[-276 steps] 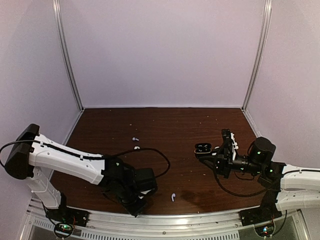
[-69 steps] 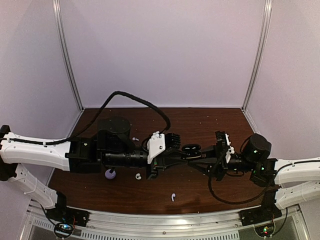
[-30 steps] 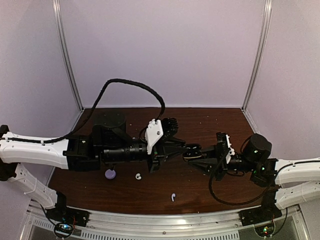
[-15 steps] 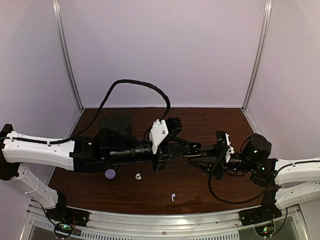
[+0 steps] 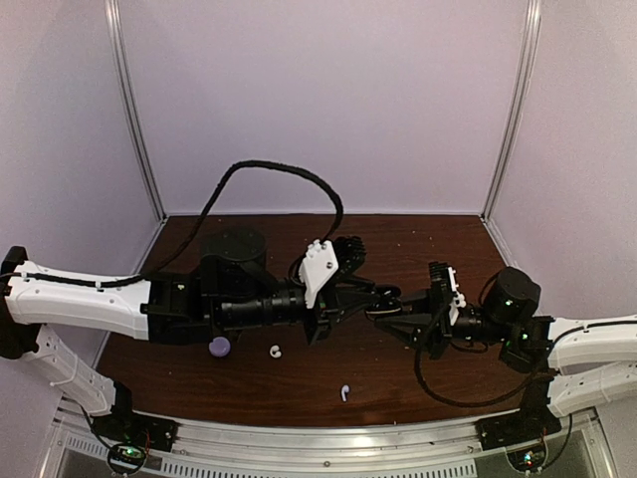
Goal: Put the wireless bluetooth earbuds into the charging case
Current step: Insert the left earbud into the left side groove of the charging case.
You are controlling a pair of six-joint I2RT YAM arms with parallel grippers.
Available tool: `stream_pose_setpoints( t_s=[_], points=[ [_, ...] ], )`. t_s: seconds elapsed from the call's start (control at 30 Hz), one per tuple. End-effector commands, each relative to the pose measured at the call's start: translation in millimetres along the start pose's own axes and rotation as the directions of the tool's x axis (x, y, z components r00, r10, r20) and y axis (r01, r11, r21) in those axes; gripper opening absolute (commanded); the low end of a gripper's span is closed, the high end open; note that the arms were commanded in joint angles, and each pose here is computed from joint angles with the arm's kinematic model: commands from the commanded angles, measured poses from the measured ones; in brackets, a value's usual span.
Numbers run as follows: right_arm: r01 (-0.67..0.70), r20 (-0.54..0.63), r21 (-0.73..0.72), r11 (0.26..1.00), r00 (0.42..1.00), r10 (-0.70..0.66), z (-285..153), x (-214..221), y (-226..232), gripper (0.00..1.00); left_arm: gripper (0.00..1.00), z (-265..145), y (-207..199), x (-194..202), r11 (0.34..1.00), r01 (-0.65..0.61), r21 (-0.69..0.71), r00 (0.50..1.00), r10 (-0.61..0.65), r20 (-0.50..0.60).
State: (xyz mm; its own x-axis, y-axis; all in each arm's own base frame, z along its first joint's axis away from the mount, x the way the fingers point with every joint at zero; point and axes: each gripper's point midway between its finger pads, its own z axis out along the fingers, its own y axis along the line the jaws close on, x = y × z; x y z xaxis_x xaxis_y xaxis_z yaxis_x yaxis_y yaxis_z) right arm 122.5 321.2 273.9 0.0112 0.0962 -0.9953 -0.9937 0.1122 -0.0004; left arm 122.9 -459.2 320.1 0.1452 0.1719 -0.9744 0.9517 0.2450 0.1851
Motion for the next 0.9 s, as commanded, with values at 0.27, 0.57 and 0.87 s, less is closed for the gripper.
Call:
stream_pose_setpoints(
  t_s=[0.27, 0.57, 0.87],
  points=[
    [0.067, 0.101, 0.058, 0.996, 0.992, -0.073, -5.7, -26.6, -4.3, 0.00, 0.00, 5.8, 0.1, 13.9, 0.999, 0.031, -0.007, 0.997, -0.032, -0.066],
    [0.082, 0.108, 0.021, 0.996, 0.991, -0.083, -3.3, -26.9, 1.1, 0.00, 0.00, 8.2, -7.2, 15.1, 0.999, 0.009, 0.035, 0.998, -0.007, -0.064],
    [0.120, 0.101, 0.036, 0.992, 0.987, -0.123, -4.1, -26.1, -0.4, 0.00, 0.00, 12.6, -5.4, 16.1, 1.000, 0.009, 0.023, 0.997, -0.007, -0.080]
  ],
)
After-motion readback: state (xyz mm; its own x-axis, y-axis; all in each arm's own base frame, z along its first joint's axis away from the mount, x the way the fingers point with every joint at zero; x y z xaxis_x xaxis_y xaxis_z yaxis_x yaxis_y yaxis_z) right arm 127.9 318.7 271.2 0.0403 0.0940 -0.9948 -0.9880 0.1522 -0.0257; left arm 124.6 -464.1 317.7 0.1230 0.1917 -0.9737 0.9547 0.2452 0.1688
